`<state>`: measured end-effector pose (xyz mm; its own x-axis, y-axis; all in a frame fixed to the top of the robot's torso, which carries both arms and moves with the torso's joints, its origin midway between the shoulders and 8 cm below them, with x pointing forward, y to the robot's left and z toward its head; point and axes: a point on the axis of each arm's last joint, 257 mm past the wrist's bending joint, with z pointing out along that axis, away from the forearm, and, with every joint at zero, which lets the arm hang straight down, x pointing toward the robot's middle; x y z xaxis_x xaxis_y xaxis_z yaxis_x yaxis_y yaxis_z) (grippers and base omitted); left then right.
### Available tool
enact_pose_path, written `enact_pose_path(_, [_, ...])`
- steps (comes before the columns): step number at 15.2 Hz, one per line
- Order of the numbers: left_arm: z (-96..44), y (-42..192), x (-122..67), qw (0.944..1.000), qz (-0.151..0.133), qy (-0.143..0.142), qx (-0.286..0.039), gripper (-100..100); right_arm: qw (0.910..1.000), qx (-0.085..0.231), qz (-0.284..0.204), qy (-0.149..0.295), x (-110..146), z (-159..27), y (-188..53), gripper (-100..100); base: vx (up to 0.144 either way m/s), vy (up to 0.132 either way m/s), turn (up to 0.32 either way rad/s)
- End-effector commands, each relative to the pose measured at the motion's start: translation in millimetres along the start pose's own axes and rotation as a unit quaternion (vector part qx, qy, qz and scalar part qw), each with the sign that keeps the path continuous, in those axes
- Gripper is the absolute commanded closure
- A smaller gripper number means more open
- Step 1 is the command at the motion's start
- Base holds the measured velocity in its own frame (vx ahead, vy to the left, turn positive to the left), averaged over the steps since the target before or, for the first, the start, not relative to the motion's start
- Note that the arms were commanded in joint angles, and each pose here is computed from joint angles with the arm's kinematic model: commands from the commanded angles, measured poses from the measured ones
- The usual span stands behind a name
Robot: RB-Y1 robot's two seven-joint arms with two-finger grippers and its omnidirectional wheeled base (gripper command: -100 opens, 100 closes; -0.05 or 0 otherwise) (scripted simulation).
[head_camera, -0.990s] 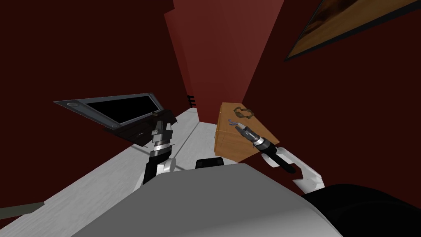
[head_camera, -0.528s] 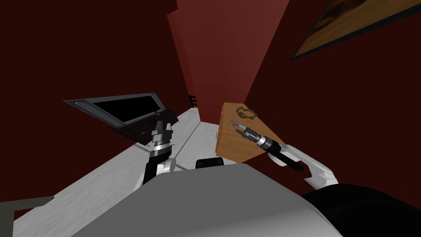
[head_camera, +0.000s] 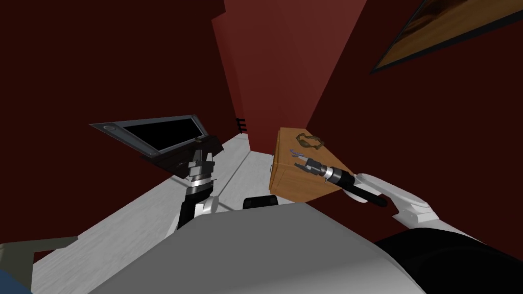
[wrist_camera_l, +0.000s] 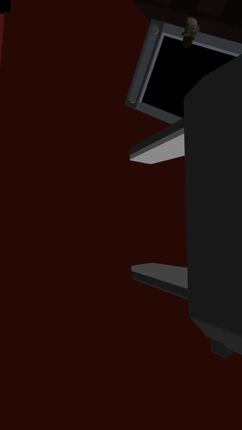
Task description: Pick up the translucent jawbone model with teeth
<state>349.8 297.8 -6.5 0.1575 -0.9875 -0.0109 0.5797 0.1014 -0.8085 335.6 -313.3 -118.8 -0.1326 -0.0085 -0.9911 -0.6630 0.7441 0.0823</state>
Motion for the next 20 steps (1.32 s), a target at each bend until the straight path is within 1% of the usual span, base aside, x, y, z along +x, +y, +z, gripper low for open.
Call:
enact_pose_path(1, [0.0,0,0.0,1.0000,0.000,0.000,0.000,0,0.9999,-0.005,-0.008,0.012,1,-0.2,-1,-100,0.010,0.018,-0.002])
enact_pose_path(2, [0.0,0,0.0,1.0000,0.000,0.000,0.000,0,0.9989,-0.002,-0.023,0.040,10,-7.6,-11,-100,0.013,0.028,0.044])
enact_pose_path(4, [0.0,0,0.0,1.0000,0.000,0.000,0.000,0,0.9981,-0.010,-0.032,0.051,9,-6.5,-10,-100,0.012,0.031,0.041])
enact_pose_path(5, [0.0,0,0.0,1.0000,0.000,0.000,0.000,0,0.9960,-0.006,-0.045,0.077,17,-14.7,-20,-100,0.015,0.035,0.053])
enact_pose_path(7, [0.0,0,0.0,1.0000,0.000,0.000,0.000,0,0.9943,-0.015,-0.055,0.090,17,-13.3,-20,-100,0.018,0.032,0.031])
enact_pose_path(8, [0.0,0,0.0,1.0000,0.000,0.000,0.000,0,0.9911,-0.011,-0.068,0.114,24,-22.0,-30,-100,0.020,0.033,0.050])
enact_pose_path(10, [0.0,0,0.0,1.0000,0.000,0.000,0.000,0,0.9884,-0.021,-0.079,0.128,23,-20.3,-30,-100,0.019,0.035,0.035])
enact_pose_path(11, [0.0,0,0.0,1.0000,0.000,0.000,0.000,0,0.9843,-0.016,-0.090,0.151,30,-29.4,-40,-100,0.020,0.030,0.042])
enact_pose_path(13, [0.0,0,0.0,1.0000,0.000,0.000,0.000,0,0.9806,-0.027,-0.101,0.166,29,-27.6,-40,-100,0.017,0.029,0.037])
enact_pose_path(14, [0.0,0,0.0,1.0000,0.000,0.000,0.000,0,0.9754,-0.023,-0.112,0.189,35,-36.9,-50,-100,0.016,0.027,0.037])
enact_pose_path(16, [0.0,0,0.0,1.0000,0.000,0.000,0.000,0,0.9710,-0.033,-0.123,0.202,33,-34.8,-50,-100,0.015,0.028,0.031])
enact_pose_path(17, [0.0,0,0.0,1.0000,0.000,0.000,0.000,0,0.9646,-0.030,-0.134,0.225,39,-44.2,-60,-100,0.021,0.032,0.054])
enact_pose_path(19, [0.0,0,0.0,1.0000,0.000,0.000,0.000,0,0.9597,-0.040,-0.144,0.238,37,-42.0,-60,-100,0.020,0.026,0.030])
enact_pose_path(20, [0.0,0,0.0,1.0000,0.000,0.000,0.000,0,0.9523,-0.038,-0.154,0.260,42,-51.4,-70,-100,0.018,0.024,0.041])
